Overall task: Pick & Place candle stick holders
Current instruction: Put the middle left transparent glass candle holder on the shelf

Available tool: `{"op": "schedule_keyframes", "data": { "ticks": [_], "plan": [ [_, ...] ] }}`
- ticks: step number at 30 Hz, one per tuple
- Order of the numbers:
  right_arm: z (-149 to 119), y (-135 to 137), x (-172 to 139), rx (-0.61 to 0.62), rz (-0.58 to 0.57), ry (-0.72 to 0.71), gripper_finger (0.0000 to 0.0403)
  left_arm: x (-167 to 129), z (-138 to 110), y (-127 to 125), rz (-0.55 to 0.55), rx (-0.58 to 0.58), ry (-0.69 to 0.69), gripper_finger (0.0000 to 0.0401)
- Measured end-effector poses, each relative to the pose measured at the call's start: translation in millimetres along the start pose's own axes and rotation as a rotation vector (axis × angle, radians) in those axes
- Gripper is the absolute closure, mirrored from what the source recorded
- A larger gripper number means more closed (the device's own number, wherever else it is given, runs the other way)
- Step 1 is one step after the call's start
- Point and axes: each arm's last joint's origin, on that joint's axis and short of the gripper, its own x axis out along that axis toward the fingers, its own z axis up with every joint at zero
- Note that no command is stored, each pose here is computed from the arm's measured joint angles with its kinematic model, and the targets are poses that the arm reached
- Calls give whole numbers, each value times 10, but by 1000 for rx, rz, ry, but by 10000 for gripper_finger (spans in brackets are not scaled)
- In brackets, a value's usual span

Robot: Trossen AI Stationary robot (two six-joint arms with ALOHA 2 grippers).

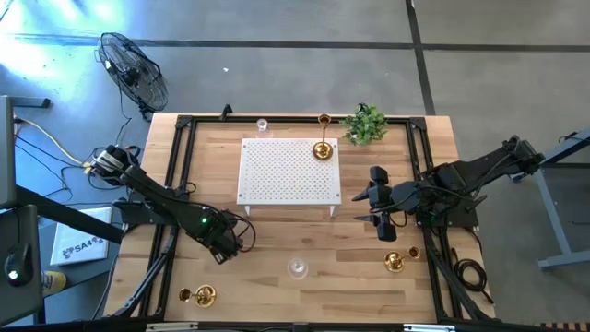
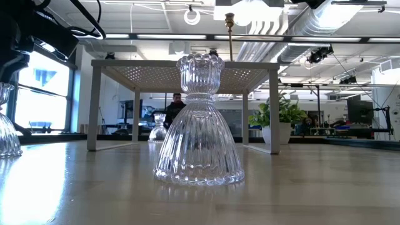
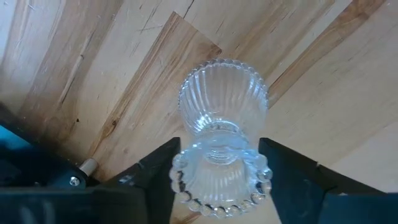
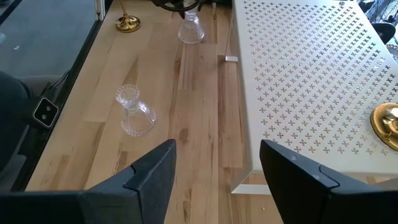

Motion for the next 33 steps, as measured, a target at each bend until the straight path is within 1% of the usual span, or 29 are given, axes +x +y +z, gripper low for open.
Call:
{"op": "schedule_keyframes", "data": {
  "ticks": [3, 4, 10, 16, 22, 27, 33],
  "plan": [
    [0, 0, 0, 0, 0, 0, 178, 0, 0, 0, 1, 0, 0, 235],
    [0, 0, 0, 0, 0, 0, 178, 0, 0, 2, 2, 0, 0, 240],
    [0, -1, 0, 0, 0, 0, 178, 1, 2, 2, 5, 28, -7, 240],
    [0, 0, 0, 0, 0, 0, 178, 44, 14, -21, 36, 47, -8, 240],
    [1, -1, 0, 0, -2, -1, 178, 65, -4, -34, 21, 44, 68, 240],
    [1, -2, 0, 0, -4, -1, 178, 67, -35, -1, 37, 42, 140, 240],
    [1, -2, 0, 0, -4, -2, 178, 69, -46, 9, 43, 66, 165, 240]
  ]
}}
